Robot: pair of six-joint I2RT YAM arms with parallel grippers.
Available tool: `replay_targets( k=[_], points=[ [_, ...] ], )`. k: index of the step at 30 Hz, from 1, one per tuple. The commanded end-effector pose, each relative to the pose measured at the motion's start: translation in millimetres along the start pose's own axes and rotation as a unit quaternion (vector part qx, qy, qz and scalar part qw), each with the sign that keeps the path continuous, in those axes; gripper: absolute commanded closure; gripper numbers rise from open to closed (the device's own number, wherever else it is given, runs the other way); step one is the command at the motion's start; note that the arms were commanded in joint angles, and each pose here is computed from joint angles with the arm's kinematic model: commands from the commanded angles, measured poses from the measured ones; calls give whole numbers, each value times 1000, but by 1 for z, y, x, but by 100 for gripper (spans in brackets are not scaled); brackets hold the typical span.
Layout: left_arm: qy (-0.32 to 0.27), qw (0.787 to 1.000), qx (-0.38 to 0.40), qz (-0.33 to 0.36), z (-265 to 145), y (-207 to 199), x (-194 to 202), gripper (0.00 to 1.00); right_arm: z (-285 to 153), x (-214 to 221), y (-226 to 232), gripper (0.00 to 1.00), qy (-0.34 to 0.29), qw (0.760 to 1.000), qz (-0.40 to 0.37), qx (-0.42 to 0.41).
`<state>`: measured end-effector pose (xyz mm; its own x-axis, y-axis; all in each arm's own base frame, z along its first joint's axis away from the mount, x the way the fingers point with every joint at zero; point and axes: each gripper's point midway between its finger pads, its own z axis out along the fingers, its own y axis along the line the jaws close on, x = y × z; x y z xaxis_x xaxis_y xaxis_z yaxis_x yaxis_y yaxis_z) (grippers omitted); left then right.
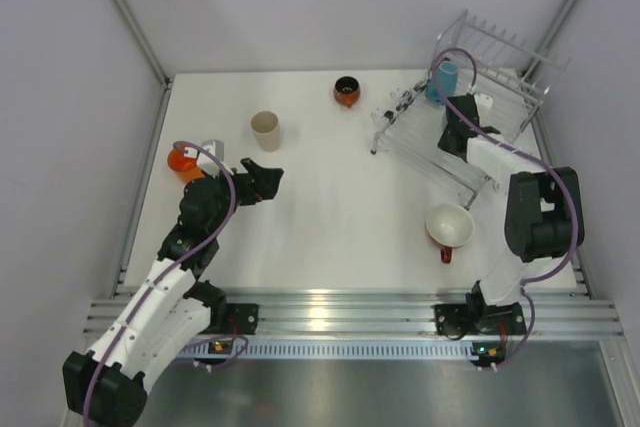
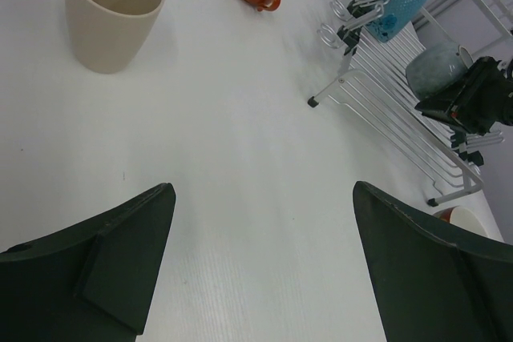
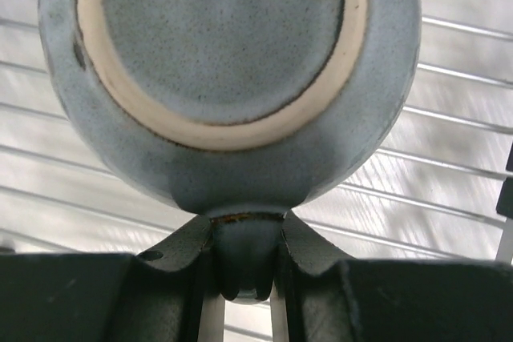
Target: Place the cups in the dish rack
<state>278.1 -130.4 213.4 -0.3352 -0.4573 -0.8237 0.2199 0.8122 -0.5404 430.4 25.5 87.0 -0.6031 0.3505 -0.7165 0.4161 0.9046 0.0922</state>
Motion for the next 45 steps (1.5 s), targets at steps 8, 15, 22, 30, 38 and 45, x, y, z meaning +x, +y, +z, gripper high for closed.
replay_targets(
  k=[8,15,22,30,38,45],
  points=[
    [-30,999,14,8,0,-8,-16,2,3,-89,-8,100,-137,987,83,36],
    [-27,999,15,8,2,-10,-17,2,16,-89,-18,100,-139,982,110,63],
    [-29,999,10,9,0,-7,-16,2,30,-89,-27,94,-132,981,116,83],
    [-28,1000,9,9,1,-8,-18,2,32,-92,-34,71,-135,980,114,94],
    [-29,999,10,9,-1,-8,-18,2,28,-96,-38,69,-135,981,95,104],
    [-30,999,10,7,-1,-8,-18,2,25,-105,-47,70,-148,978,70,130]
  ],
)
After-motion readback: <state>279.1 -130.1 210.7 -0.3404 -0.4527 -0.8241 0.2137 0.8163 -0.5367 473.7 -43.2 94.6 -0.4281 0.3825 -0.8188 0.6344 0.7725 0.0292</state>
